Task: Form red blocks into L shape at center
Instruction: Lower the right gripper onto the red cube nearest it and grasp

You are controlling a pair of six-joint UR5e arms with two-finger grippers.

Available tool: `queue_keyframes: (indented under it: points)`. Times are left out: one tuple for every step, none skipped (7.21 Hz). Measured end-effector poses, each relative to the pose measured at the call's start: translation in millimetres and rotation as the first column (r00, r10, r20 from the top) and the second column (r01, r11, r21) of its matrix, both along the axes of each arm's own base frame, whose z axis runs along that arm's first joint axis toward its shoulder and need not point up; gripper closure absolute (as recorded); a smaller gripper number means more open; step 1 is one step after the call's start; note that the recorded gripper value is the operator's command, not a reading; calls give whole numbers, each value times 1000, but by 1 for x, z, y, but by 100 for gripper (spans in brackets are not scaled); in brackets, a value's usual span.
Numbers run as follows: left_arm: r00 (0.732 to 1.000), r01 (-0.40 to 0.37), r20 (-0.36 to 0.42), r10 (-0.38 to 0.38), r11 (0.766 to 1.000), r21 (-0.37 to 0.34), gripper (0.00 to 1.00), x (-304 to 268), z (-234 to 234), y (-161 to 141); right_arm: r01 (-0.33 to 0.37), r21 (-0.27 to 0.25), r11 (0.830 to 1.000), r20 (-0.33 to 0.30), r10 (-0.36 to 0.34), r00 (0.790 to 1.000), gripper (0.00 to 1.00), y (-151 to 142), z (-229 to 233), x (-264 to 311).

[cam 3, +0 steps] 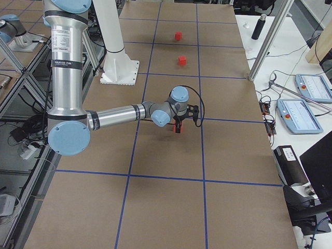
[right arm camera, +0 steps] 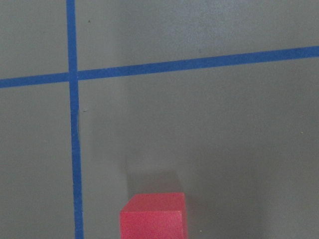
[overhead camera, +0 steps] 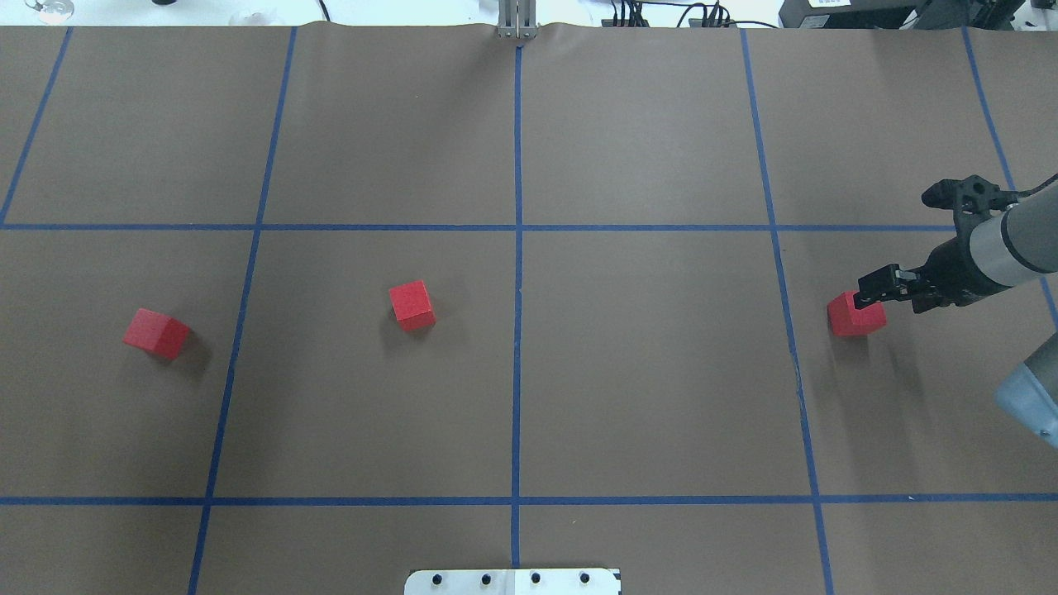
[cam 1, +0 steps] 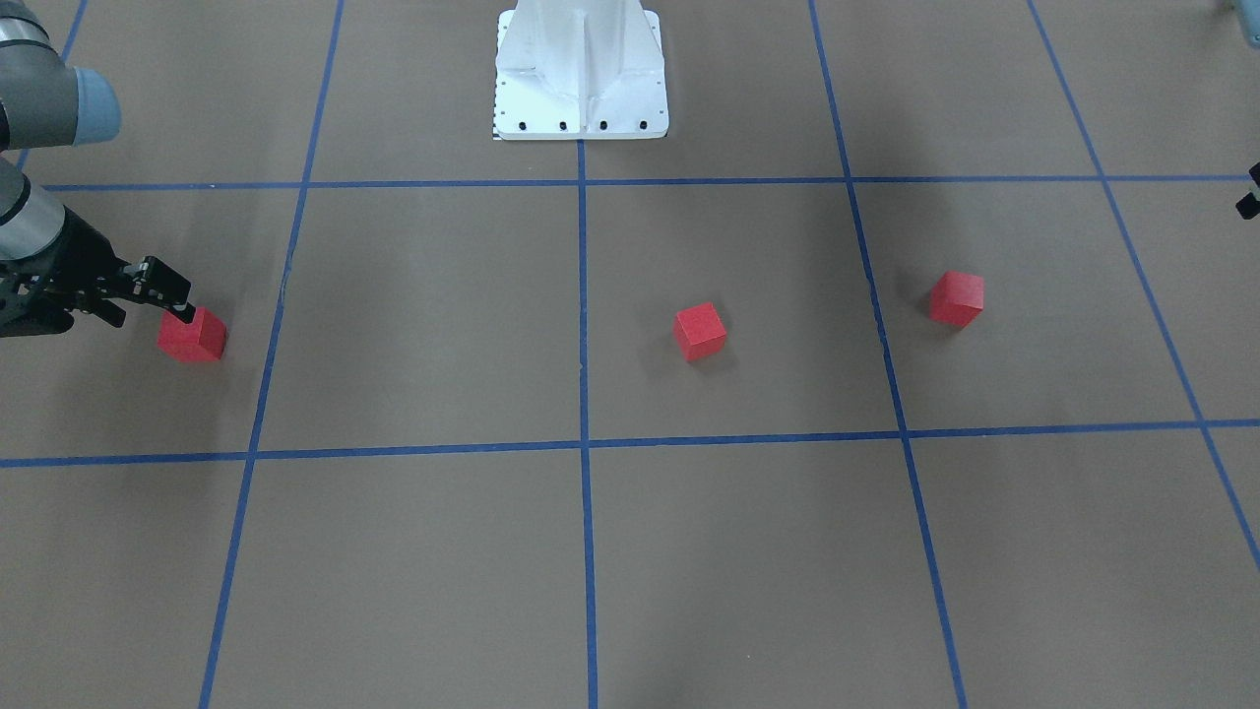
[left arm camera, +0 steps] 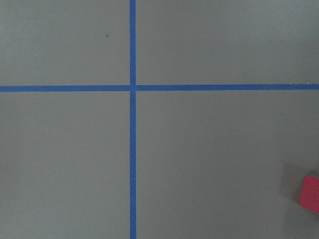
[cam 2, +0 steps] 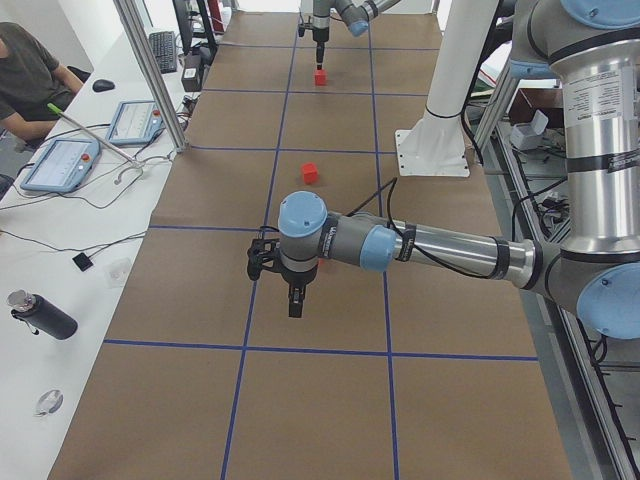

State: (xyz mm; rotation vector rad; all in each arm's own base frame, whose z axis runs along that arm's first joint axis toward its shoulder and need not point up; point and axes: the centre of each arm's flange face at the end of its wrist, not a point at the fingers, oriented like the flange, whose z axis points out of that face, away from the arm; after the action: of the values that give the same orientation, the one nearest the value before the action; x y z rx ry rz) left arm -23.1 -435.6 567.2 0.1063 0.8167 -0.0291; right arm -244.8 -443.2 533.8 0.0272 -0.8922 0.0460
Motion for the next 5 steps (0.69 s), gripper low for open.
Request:
queue_keyframes:
  points:
    - [1000, 0, 0, 0, 1000, -1, 0, 0, 0, 0, 8, 7, 1000, -8, -8, 1000, 15, 2, 0, -7]
    - [1000, 0, 0, 0, 1000, -1, 0, 0, 0, 0, 11, 13, 1000, -14, -11, 1000, 15, 3, 0, -12]
    - [1000, 0, 0, 0, 1000, -1, 0, 0, 0, 0, 15, 15, 1000, -19, -15, 1000, 15, 5, 0, -18]
    - [1000, 0, 0, 0, 1000, -3, 0, 0, 1, 1, 18, 24, 1000, -33, -18, 999, 43, 7, 1, -26]
    - [1000, 0, 0, 0, 1000, -5, 0, 0, 2, 4, 19, 39, 999, -52, -16, 999, 99, 9, 3, -33]
